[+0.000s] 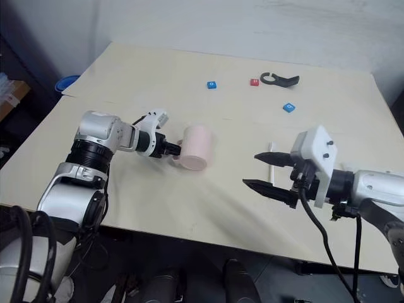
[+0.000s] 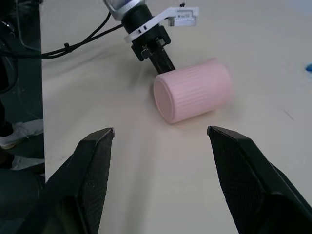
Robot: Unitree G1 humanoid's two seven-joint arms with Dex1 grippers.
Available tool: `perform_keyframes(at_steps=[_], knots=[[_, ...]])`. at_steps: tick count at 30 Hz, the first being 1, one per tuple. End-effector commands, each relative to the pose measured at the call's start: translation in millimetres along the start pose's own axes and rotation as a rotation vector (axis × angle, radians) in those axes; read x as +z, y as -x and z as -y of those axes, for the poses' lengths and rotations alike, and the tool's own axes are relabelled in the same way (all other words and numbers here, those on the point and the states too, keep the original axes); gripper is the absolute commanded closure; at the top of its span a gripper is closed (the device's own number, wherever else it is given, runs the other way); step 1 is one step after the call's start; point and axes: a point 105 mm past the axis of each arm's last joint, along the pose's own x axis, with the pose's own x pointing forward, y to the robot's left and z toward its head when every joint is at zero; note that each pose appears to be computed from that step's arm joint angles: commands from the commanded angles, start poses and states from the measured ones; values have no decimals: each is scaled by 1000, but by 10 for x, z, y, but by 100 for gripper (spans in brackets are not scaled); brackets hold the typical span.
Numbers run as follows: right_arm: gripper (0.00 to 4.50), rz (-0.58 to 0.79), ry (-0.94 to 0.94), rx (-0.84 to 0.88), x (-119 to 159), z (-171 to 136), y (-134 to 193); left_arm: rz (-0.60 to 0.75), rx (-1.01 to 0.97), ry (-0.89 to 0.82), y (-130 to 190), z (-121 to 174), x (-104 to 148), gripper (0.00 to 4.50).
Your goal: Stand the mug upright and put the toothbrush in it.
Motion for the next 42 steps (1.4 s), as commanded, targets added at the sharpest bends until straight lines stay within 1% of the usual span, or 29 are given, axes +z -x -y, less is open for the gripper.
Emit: perform_keyframes(at_steps=[1,4,8,10,12,15,17,18,20,22,24,26,30,32,35,37,38,42], knots=[[133,32,46,-1,83,-73,20,-50,-1,13,-84,-1,-98,377],[133,24,46,3,64,-98,34,-55,1,24,-90,-11,-106,446],[133,-4,62,-31,34,-21,80,-41,-7,42,-71,-29,-107,446],[133,-29,81,-86,-5,78,99,-36,-3,54,-43,-59,-115,446],[133,-52,83,-138,-51,181,126,0,9,58,-13,-106,-79,446],[80,-55,37,-149,-88,220,172,109,17,17,28,-124,73,450],[9,-58,32,-142,-91,213,187,218,-2,-65,87,-45,240,450],[4,-62,36,-145,-90,217,191,256,-14,-106,114,7,291,450],[4,-65,42,-156,-82,244,202,291,-49,-177,142,138,324,450],[4,-81,67,-169,-72,285,211,371,-65,-303,177,302,385,450],[4,-105,65,-192,-82,347,221,527,-56,-456,242,494,491,450],[4,-117,38,-137,-92,263,207,690,-25,-565,291,644,533,450],[4,-130,51,-55,-78,115,197,829,58,-640,240,704,489,450],[4,-121,50,-57,-48,120,208,931,92,-717,253,802,502,450],[4,-93,14,-92,-36,166,207,1030,125,-717,205,849,445,450],[4,-83,-4,-108,-48,179,197,1043,125,-699,134,847,387,450],[4,-85,-8,-104,-66,161,187,1040,128,-663,87,825,364,450],[4,-83,-26,-115,-101,147,178,1042,175,-650,5,757,242,450]])
